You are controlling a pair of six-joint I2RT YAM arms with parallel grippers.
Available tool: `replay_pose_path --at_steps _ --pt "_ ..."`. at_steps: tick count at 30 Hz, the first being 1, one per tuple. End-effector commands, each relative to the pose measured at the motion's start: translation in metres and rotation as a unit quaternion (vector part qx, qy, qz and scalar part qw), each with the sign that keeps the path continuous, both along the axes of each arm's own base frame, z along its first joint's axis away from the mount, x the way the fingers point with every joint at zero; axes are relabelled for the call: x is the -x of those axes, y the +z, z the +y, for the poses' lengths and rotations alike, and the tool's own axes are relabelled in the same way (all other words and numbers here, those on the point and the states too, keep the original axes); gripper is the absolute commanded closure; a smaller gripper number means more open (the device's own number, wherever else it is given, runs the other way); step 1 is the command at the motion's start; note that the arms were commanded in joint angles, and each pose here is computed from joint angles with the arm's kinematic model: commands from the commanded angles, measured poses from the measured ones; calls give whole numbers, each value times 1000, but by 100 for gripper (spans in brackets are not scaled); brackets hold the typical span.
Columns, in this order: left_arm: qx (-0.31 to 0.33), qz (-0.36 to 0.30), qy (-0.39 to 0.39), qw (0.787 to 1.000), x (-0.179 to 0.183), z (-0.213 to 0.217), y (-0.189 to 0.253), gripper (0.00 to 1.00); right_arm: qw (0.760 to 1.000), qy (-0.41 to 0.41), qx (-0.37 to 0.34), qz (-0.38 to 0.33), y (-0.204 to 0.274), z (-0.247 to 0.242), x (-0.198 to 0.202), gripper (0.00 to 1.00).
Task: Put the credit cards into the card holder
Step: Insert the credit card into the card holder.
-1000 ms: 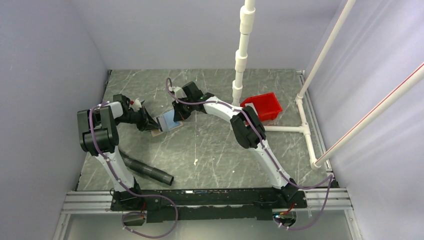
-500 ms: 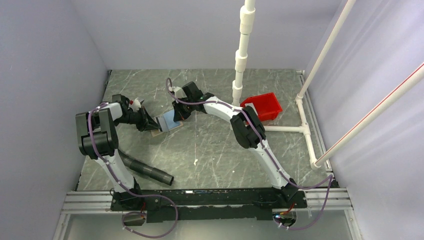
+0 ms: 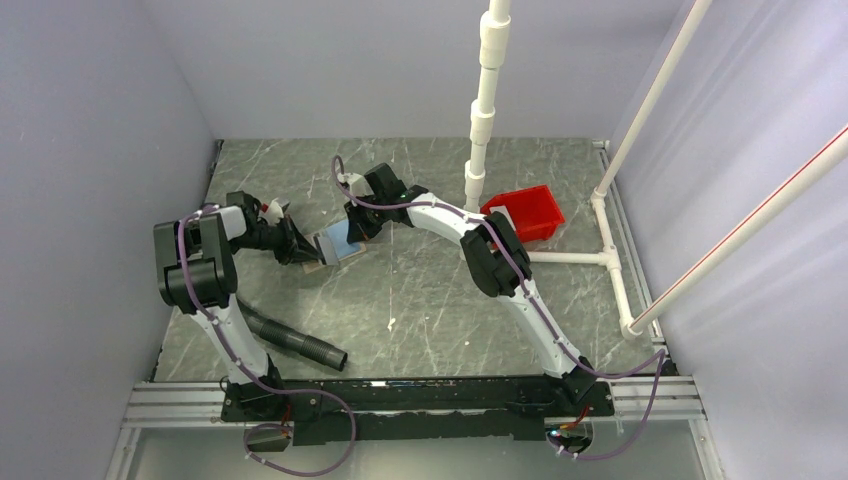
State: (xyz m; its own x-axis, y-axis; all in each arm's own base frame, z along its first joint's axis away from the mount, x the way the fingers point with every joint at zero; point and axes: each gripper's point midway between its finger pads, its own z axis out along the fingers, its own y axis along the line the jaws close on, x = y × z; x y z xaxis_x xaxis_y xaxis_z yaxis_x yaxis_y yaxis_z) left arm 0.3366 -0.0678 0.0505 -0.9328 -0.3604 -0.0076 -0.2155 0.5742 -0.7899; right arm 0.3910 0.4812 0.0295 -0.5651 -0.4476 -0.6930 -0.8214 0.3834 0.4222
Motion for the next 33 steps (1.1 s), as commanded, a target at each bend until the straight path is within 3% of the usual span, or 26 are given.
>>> replay_pose_path --at_steps 1,25,33 --pt "18 -10 -12 1000 -4 -3 -3 100 999 -6 51 16 -37 -18 1 100" --pt "-3 -2 -3 1000 -33 11 -15 100 998 -6 60 22 -45 -19 3 100" --pt "25 -3 4 1000 -36 5 -15 100 998 -4 59 23 -45 -18 3 100"
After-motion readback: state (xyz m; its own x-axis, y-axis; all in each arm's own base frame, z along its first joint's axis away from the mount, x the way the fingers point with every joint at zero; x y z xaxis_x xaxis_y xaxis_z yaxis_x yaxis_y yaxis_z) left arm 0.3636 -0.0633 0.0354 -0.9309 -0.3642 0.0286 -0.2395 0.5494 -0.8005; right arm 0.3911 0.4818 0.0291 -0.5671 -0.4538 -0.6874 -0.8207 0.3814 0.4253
